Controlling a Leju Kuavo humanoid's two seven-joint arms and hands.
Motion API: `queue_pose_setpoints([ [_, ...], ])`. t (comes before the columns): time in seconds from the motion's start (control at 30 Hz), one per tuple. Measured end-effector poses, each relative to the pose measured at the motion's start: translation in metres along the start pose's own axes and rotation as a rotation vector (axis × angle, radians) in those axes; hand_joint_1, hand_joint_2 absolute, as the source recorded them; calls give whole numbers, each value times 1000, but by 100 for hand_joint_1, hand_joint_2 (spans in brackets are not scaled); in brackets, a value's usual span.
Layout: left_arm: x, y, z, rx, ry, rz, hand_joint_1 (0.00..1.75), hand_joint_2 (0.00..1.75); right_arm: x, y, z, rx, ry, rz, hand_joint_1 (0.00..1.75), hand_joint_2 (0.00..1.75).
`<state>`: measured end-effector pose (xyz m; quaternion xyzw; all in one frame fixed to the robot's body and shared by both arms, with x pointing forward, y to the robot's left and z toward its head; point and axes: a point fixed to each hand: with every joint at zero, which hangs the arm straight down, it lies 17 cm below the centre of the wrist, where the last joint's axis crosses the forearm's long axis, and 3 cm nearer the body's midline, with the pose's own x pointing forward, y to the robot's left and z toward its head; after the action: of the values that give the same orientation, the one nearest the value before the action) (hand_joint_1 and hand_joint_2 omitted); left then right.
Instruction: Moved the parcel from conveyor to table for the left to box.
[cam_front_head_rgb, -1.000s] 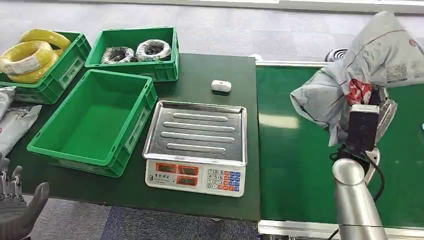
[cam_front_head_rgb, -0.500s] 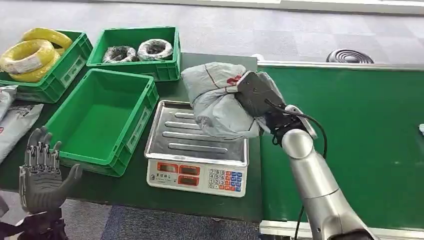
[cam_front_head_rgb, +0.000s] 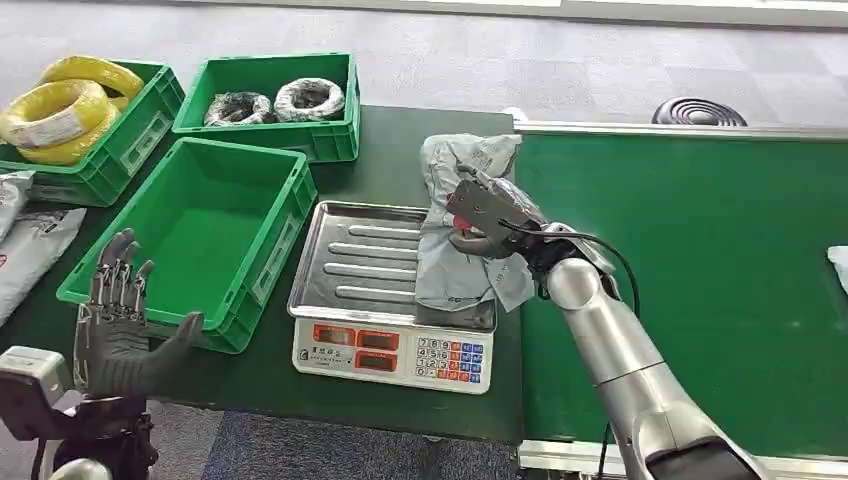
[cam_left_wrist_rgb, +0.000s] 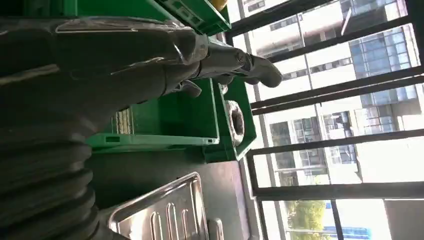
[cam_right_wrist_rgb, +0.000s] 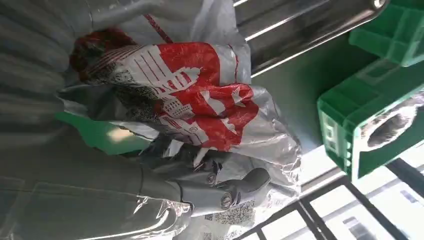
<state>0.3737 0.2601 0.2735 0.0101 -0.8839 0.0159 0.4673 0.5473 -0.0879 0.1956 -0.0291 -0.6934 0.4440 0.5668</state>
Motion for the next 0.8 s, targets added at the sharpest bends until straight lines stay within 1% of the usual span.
queue_pose_setpoints([
  [0.1,2,-13,-9,-29,-9,-19,0,175,5,-5,2,-23,-49,-39,0,175],
  [0.17,1,-24,-14,-51,-8,-45,0,175,10,-12,3,-61,-85,-68,0,175],
  [0.3,-7,-54,-22,-133,16,-117,0,175,28,-38,9,-183,-171,-129,0,175],
  [0.47,-22,-90,-30,-224,56,-244,0,175,44,-69,23,-345,-229,-131,0,175],
  [0.63,-45,-137,-37,-341,113,-349,0,175,57,-86,52,-468,-280,-135,0,175],
  [0.77,-54,-168,-36,-419,124,-379,0,175,57,-89,79,-532,-312,-153,0,175],
  [0.8,-57,-174,-36,-432,130,-393,0,175,56,-92,89,-566,-325,-158,0,175],
])
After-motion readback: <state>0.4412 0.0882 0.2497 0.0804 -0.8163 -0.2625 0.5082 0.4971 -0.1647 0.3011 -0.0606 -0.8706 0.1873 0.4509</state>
